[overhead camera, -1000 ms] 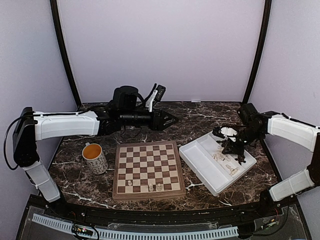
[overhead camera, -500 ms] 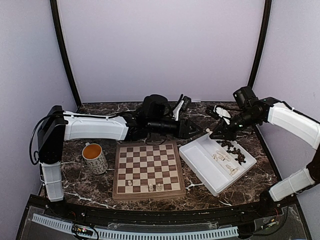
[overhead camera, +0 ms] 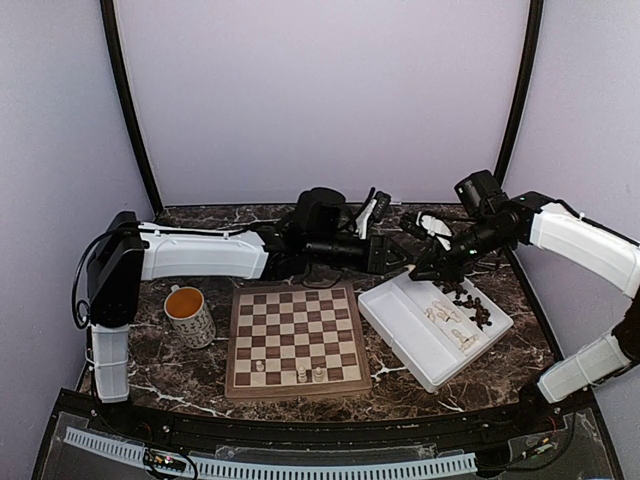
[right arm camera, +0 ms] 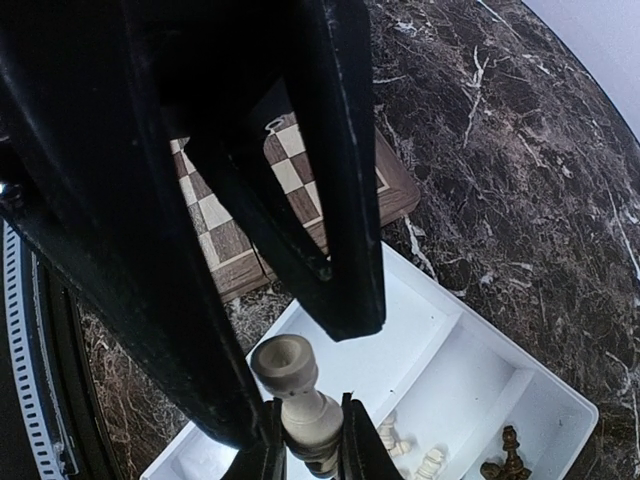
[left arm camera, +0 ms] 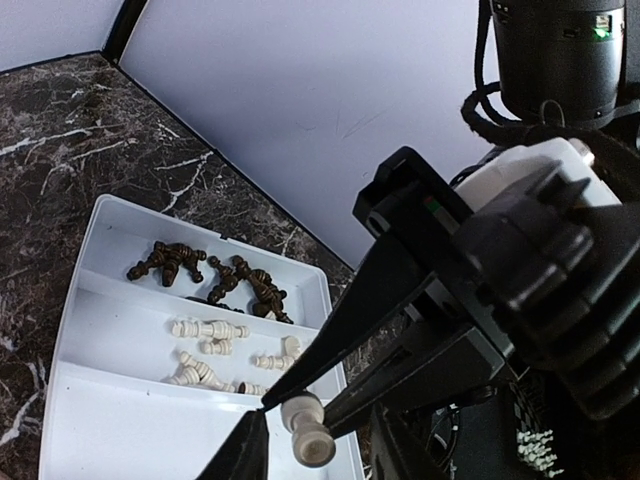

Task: Set up the chess pieces on the board
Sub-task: Pick up the rook from the chess pile.

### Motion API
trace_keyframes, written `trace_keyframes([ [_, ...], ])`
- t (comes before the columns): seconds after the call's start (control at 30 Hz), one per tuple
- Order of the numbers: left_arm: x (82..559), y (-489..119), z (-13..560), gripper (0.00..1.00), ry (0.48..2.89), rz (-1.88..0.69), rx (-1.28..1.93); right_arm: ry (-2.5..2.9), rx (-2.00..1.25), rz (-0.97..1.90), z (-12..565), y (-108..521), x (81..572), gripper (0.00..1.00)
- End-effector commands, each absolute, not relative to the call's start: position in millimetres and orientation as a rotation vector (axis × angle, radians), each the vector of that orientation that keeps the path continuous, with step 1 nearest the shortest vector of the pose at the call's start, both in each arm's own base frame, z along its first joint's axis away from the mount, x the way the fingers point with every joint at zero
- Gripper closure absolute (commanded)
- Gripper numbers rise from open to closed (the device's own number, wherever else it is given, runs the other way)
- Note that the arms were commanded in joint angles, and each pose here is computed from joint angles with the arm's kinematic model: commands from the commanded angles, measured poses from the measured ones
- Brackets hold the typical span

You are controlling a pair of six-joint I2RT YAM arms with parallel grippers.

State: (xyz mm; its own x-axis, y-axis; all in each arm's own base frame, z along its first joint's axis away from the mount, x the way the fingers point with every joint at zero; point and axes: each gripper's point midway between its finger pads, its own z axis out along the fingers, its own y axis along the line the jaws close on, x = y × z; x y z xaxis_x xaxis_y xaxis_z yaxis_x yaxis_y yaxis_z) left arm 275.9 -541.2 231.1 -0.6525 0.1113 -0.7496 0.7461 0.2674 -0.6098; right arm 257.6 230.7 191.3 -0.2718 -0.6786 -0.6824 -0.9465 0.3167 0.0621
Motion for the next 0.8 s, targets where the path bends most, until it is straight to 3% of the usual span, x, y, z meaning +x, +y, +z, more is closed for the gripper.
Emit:
trace_keyframes([
  [0.0, 273.7, -544.5, 245.5, 0.68, 1.929, -1.437, 0.786, 2.024, -1.425, 0.633, 199.6, 236.0, 259.8, 0.89],
  [0.23, 276.2, -544.1, 242.2, 0.73, 1.949, -1.415, 0.778, 2.015, -1.423, 0.633, 202.2, 237.4, 259.8, 0.89],
  [0.47, 278.0, -541.8, 244.3, 0.86, 1.952, -1.386, 0.787, 2.018, -1.415, 0.641, 201.2, 237.3, 258.5, 0.89],
  [0.77, 279.7, -494.2, 280.1, 0.96, 1.914, -1.230, 0.774, 2.076, -1.436, 0.609, 175.2, 227.4, 250.4, 0.89],
])
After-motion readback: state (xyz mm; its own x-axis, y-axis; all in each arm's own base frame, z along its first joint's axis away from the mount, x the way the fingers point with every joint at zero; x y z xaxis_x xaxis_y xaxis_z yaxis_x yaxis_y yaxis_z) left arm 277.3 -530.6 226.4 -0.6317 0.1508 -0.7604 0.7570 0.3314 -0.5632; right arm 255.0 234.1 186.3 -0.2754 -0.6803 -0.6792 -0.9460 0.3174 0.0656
